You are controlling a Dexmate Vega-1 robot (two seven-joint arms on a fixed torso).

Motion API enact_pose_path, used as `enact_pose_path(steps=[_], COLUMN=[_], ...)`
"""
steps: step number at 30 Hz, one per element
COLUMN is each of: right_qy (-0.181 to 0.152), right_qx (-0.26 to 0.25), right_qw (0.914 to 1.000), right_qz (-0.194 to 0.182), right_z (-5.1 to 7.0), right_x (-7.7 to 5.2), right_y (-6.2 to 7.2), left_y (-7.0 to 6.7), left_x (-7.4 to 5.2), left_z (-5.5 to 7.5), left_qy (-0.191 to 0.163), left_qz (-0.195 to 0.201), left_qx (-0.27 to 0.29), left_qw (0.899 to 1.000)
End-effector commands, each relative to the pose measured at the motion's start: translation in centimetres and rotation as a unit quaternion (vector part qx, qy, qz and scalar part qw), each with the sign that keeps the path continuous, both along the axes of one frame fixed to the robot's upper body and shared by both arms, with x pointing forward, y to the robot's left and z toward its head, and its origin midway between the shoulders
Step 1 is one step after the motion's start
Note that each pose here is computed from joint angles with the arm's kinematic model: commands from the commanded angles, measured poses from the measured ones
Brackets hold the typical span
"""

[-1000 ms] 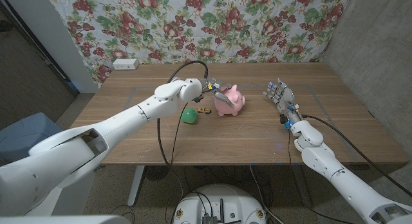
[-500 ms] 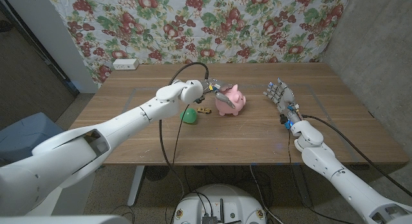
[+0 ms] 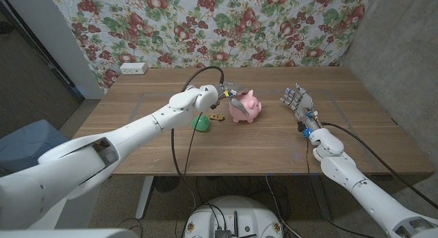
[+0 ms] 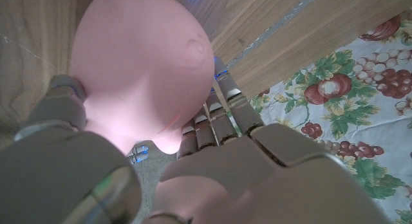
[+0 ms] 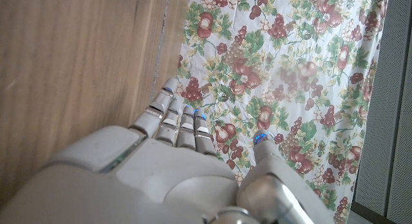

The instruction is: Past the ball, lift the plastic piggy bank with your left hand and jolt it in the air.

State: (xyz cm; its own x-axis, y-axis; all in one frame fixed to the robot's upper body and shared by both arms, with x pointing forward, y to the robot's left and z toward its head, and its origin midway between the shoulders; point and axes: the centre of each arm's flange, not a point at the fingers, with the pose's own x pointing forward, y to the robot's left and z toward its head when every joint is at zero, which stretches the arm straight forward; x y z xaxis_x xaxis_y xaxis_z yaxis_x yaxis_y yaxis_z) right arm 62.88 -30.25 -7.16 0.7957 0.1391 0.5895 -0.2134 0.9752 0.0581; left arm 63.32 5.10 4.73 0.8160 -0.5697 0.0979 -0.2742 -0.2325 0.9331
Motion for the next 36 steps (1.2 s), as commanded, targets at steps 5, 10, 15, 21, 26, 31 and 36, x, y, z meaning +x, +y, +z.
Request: enact_pose_path(steps=[5,10,15,21,26,31,36], right_qy=[0.003,0.004,0.002,0.000,0.003,0.002,0.002], right_qx=[-0.004,-0.006,-0.011,-0.014,-0.009,-0.012,-0.013], right_qw=[1.0000,1.0000,0.9999,0.9999,0.9999,0.9999,0.9999], right_qz=[-0.004,-0.007,-0.009,-0.008,-0.007,-0.008,-0.009], right_z=[0.1,0.2,0.3,0.4,0.6,0.6,0.6], right_x=[0.1,0.2,0.2,0.3,0.4,0.5,0.5], right_y=[-0.1,-0.1,-0.2,-0.1,0.0,0.0,-0.1], left_y=[0.1,0.0,0.2,0.4,0.5,0.4,0.4], left_x=[2.0,2.4,2.7,2.8,2.8,2.8,2.9], left_z=[-2.3,-2.6,-2.8,-2.9,-2.7,-2.6,-2.3], left_qy=[0.045,0.035,0.015,-0.003,-0.013,-0.014,-0.016], left_qz=[0.010,0.016,0.018,0.016,0.010,0.007,0.004], left_qx=[0.032,0.025,0.007,-0.006,-0.017,-0.019,-0.023], left_qw=[0.998,0.999,1.000,1.000,1.000,1.000,1.000])
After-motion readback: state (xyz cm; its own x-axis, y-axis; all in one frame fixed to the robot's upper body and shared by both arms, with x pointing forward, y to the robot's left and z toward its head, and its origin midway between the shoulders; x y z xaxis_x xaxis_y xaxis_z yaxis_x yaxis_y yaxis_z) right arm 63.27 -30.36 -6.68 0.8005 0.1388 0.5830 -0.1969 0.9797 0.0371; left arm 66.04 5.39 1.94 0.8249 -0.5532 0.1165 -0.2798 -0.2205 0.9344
